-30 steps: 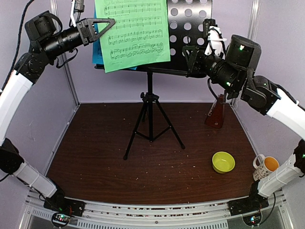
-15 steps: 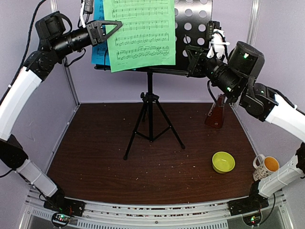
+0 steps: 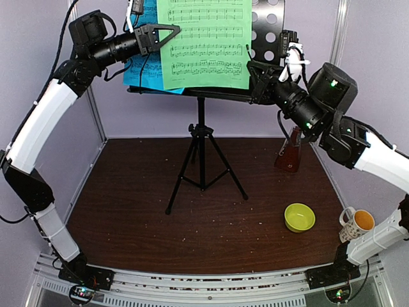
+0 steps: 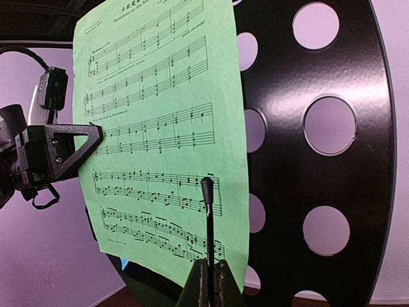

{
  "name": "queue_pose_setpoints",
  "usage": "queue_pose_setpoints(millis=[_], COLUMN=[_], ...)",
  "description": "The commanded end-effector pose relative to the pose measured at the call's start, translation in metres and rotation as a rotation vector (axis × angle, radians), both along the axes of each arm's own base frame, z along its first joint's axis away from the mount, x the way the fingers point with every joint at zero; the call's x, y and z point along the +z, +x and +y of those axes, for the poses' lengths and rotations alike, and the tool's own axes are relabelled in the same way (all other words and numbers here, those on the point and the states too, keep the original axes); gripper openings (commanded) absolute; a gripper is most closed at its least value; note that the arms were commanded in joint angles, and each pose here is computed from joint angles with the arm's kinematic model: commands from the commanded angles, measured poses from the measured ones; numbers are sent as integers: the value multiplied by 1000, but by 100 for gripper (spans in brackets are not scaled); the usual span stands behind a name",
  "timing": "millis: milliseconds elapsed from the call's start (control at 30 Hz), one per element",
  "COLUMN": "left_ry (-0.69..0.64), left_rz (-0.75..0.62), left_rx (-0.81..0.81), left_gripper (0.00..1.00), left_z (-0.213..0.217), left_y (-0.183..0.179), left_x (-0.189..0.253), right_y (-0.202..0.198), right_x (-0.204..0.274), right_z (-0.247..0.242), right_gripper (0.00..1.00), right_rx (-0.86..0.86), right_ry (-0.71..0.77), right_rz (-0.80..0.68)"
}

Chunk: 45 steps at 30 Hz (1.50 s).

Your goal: Set up the instrument practice props

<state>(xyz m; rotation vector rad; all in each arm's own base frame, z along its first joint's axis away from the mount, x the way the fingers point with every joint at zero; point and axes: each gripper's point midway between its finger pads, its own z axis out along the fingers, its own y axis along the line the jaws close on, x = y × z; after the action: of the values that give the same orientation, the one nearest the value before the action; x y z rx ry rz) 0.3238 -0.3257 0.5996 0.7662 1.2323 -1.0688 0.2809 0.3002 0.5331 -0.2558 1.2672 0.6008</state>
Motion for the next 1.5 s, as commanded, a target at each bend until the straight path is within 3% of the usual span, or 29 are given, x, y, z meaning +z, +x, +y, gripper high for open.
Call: queue_pose_setpoints(millis=[0, 1467], left_ry=[-24, -2], left_rz=[-82, -177], left_rx=[-59, -174], left_gripper=[0, 3], left_z=[-6, -78], left_y=[-12, -8], left_x=[18, -3], right_y=[-14, -18], right_x=[24, 24], right_z=[-10, -9], right_gripper=[0, 0], right_rx=[35, 54], right_ry=[45, 46], right_rz=[-77, -100])
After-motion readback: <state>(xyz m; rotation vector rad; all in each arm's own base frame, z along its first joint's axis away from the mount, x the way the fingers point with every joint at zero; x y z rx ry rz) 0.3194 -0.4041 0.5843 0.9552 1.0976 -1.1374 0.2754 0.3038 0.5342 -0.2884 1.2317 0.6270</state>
